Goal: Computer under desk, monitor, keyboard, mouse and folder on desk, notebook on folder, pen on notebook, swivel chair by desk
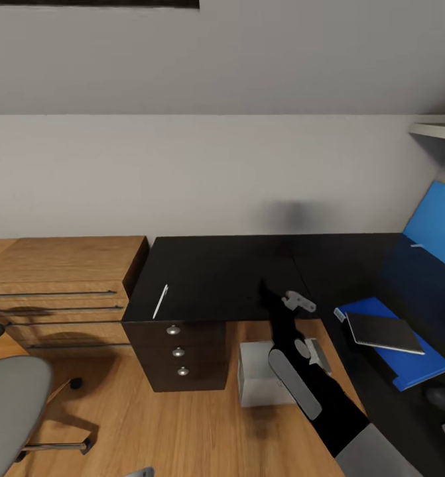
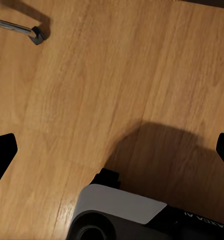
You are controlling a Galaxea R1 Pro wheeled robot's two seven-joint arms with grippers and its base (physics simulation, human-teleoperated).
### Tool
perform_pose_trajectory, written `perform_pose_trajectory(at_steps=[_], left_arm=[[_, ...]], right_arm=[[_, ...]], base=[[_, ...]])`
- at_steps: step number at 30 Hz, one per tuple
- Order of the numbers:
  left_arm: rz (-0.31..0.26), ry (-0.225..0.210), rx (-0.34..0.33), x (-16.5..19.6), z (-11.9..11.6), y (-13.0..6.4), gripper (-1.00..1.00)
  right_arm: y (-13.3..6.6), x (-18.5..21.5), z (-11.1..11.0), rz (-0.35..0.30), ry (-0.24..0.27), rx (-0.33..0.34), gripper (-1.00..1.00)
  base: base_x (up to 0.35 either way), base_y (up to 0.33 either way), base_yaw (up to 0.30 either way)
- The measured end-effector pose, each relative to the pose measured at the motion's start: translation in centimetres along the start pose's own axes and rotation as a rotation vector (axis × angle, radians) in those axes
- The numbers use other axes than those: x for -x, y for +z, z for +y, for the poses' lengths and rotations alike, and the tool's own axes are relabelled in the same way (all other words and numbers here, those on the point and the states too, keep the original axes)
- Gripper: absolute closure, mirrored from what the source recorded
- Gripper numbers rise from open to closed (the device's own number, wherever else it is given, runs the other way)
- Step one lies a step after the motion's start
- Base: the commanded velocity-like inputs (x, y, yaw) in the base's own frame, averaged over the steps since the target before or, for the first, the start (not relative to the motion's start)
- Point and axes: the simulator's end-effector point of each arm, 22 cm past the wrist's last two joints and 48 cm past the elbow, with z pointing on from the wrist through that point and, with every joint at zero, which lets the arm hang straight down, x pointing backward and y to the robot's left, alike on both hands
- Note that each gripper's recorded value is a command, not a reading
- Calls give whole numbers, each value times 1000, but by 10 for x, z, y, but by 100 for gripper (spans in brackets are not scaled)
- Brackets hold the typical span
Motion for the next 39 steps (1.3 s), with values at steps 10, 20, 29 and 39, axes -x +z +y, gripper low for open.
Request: perform_pose_trajectory(at_steps=[10,20,29,39], left_arm=[[-1,2,0,4,2,-13,-100],[-3,5,0,6,3,-16,-100],[-5,6,-2,6,2,-16,-100],[-5,7,-3,6,2,-16,-100]], right_arm=[[-15,-25,41,-12,-211,61,-100],[-21,-38,61,-34,-319,88,-100],[-20,-41,54,-14,-248,61,-100],[-12,-45,25,46,-91,-31,-100]], base=[[0,0,0],[0,0,0],[0,0,0],[0,0,0]])
